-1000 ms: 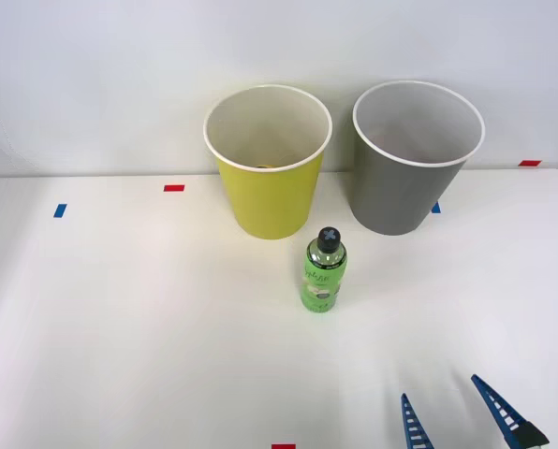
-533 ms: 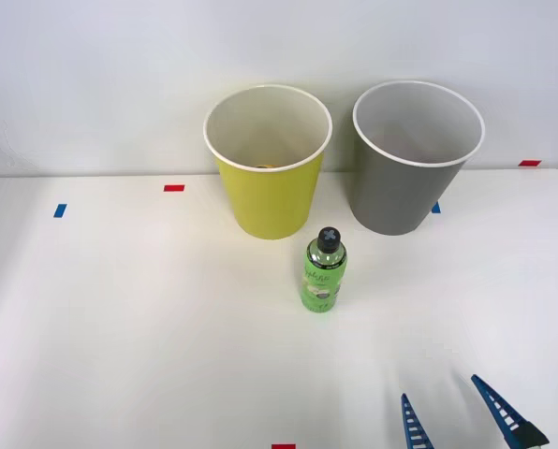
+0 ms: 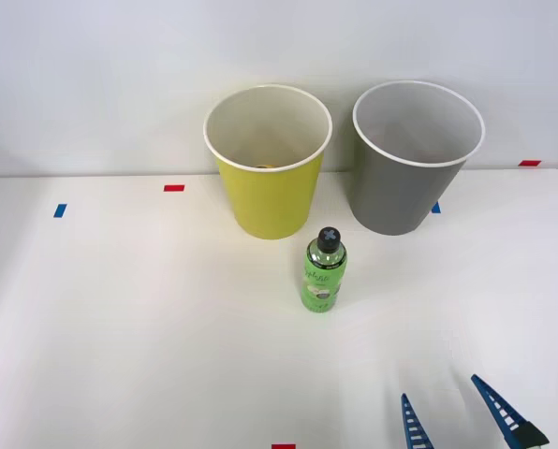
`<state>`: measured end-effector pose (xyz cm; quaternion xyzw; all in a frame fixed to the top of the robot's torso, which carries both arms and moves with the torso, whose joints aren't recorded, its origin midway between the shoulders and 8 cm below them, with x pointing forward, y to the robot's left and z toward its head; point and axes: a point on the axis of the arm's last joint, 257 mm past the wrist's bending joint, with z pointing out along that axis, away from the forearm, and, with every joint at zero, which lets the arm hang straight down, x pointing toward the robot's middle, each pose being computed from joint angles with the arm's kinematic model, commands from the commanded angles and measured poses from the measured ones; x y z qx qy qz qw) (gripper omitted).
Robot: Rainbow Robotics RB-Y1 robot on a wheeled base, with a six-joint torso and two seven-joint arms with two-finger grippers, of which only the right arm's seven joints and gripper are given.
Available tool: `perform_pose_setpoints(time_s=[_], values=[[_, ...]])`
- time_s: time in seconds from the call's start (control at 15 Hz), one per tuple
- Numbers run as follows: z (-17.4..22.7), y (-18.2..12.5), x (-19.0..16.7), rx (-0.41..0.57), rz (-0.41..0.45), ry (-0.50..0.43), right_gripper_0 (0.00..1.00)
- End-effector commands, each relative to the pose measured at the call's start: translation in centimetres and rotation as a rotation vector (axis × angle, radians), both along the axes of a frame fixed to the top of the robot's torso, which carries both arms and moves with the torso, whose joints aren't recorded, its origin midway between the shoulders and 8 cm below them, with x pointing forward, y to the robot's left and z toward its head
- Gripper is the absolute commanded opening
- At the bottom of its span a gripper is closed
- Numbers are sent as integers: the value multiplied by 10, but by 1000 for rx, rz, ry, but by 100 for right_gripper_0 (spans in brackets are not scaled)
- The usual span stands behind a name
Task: Put cans in the gray bin, plastic bottles in the light green bin
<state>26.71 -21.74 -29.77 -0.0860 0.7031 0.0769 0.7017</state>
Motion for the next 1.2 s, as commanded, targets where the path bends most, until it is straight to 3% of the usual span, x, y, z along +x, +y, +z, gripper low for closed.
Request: perform_pose_setpoints(time_s=[0.07, 0.33, 0.67, 0.93, 1.2], values=[[-14, 0, -3, 12, -3, 22, 100], [25, 11, -3, 58, 73, -85, 100], [44, 36, 14, -8, 210, -160, 100], [49, 66, 31, 61, 242, -161, 100], [61, 95, 71, 111, 244, -159, 100]])
